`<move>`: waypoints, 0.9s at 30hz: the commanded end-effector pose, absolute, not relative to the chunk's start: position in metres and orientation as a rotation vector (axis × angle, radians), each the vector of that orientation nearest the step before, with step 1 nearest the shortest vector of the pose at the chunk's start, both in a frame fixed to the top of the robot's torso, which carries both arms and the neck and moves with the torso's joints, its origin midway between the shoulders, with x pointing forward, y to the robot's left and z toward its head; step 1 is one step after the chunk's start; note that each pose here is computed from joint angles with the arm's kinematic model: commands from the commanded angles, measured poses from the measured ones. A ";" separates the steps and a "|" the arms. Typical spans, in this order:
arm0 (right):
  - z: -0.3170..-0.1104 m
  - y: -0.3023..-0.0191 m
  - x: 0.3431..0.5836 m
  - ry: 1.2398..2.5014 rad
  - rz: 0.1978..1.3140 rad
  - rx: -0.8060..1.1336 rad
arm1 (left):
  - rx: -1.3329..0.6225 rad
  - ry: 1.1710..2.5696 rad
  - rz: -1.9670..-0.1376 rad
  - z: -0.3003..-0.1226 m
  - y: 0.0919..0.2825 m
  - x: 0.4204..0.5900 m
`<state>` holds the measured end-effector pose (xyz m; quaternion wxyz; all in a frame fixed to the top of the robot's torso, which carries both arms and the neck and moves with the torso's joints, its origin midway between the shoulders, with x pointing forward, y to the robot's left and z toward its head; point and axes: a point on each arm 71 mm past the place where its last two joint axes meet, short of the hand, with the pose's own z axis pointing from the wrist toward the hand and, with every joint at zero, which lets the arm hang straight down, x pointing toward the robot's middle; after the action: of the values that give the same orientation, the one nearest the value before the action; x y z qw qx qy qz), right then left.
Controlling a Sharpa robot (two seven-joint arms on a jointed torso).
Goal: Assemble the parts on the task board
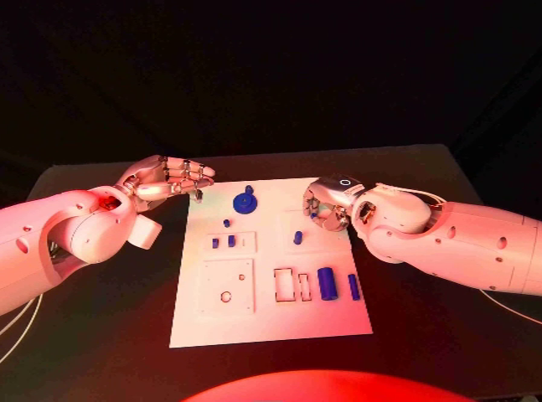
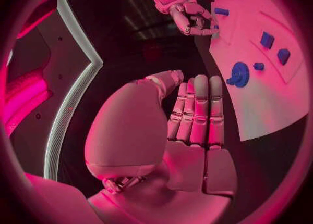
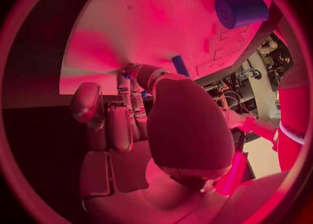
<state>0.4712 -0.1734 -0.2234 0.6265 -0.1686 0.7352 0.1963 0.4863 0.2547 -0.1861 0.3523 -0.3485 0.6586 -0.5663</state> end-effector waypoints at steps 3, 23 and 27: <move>-0.237 -0.175 0.466 1.740 0.370 -0.441 | -0.839 1.735 -1.466 -0.185 0.251 0.484; -0.227 -0.170 0.459 1.640 0.386 -0.412 | -0.695 1.768 -1.430 -0.183 0.242 0.479; -0.222 -0.169 0.457 1.619 0.402 -0.403 | -0.696 1.764 -1.430 -0.183 0.243 0.479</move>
<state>0.4582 -0.1702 -0.2245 0.6465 -0.1779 0.7204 0.1773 0.4799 0.2443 -0.1841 0.3729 -0.2841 0.6872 -0.5550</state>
